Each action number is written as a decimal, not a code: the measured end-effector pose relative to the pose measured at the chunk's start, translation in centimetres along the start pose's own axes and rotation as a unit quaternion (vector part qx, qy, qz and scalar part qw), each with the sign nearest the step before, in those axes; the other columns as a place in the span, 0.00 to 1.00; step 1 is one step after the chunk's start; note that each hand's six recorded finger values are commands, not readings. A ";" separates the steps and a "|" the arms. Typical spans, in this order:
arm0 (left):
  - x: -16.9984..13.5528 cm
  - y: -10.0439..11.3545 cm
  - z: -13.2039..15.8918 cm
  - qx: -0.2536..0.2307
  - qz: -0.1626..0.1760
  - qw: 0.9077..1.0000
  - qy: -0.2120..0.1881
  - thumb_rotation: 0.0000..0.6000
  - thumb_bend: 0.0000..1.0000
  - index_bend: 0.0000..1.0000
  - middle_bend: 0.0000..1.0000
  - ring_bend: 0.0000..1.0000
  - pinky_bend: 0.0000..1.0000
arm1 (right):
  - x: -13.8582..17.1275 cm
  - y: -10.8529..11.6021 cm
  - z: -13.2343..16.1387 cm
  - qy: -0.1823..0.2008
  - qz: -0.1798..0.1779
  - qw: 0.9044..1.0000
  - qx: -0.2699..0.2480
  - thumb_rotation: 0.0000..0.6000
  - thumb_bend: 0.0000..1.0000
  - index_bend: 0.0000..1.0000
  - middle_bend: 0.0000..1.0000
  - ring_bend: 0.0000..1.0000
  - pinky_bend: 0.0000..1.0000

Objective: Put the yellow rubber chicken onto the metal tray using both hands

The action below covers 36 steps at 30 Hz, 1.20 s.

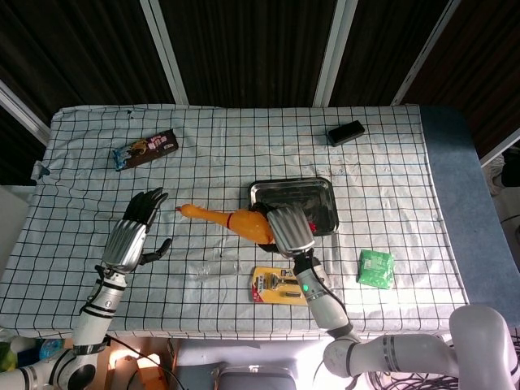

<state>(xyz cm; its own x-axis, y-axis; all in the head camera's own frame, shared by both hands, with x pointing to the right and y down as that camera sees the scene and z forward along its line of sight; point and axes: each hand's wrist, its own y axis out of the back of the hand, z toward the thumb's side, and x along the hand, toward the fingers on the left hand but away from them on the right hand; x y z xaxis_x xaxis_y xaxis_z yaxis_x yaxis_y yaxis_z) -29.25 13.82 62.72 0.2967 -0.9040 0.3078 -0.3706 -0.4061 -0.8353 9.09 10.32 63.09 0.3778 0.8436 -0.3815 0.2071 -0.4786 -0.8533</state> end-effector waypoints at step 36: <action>-2.1 1.7 -6.5 0.003 -0.002 0.998 0.062 1.00 0.35 0.00 0.00 0.00 0.00 | -1.3 -5.7 -16.8 -0.110 0.102 0.988 0.021 1.00 0.17 0.00 0.00 0.00 0.11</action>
<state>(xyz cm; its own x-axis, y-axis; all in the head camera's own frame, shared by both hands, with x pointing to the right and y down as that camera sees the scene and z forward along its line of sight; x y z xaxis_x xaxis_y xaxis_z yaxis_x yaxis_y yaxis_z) -36.22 14.17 63.56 0.1871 -0.9123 0.3643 -0.3640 -0.4088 -0.8369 22.59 7.88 74.37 0.2012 0.7653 -0.6114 0.1071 -0.6376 -0.7629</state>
